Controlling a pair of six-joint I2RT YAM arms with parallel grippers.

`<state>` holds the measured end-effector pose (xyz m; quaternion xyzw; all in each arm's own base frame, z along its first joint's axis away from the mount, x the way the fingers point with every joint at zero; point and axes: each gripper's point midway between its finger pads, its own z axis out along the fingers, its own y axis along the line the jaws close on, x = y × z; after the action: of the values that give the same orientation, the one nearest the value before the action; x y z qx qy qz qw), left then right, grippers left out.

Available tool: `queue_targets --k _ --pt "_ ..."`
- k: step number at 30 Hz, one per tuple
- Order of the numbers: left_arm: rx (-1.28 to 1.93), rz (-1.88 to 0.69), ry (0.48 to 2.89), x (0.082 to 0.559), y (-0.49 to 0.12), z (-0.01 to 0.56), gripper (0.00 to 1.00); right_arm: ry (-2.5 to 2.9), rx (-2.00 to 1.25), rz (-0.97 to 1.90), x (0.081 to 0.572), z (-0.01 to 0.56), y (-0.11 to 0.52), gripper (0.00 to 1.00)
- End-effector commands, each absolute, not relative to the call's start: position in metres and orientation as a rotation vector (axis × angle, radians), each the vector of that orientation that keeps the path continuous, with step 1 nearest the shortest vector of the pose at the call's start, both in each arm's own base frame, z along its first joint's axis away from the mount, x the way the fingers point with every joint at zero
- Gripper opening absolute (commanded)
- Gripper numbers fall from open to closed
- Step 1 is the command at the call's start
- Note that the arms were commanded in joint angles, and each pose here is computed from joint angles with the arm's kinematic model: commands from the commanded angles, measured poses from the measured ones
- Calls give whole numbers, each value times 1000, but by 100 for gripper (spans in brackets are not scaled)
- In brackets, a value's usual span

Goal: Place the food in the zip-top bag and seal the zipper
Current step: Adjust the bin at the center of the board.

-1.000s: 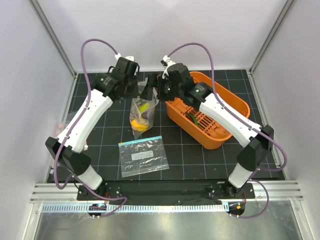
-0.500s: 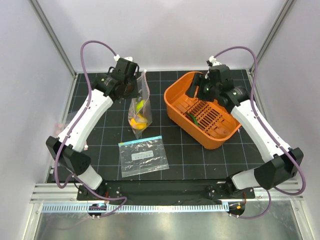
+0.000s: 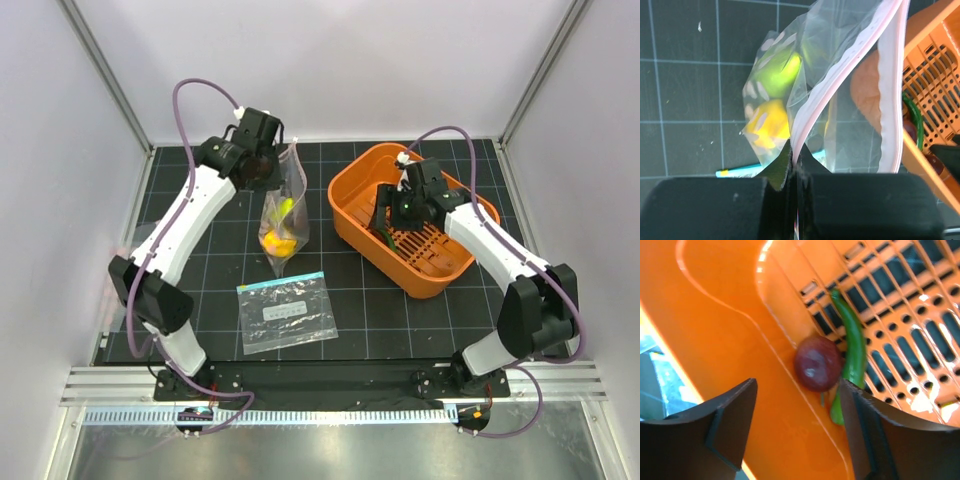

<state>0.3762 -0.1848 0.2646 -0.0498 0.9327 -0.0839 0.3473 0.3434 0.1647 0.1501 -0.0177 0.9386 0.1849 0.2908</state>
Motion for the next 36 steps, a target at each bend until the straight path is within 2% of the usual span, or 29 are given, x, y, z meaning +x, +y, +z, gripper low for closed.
queue_targets --k 1,9,15,24,27,28,31,32,36 --pt "-133 -255 2407 391 -193 277 0 2335 -139 617 365 191 186 75" --pt "-123 -247 2404 401 -188 285 0 2192 -199 822 367 241 214 78" --pt "-163 -292 2369 410 -177 289 0 2329 -339 793 365 207 230 67" --pt "-170 -313 2365 414 -168 292 0 2371 -448 738 361 189 259 62" --pt "-176 -307 2355 414 -163 296 0 2399 -402 667 370 184 261 41" --pt "-182 -307 2354 414 -161 297 0 2414 -361 664 374 181 262 25" --pt "-191 -316 2355 414 -159 298 0 2410 -184 587 392 186 259 5" --pt "-187 -325 2356 415 -161 299 0 2419 -146 564 398 181 260 1" --pt "-177 -330 2371 415 -162 297 0 2390 27 396 421 186 247 1"
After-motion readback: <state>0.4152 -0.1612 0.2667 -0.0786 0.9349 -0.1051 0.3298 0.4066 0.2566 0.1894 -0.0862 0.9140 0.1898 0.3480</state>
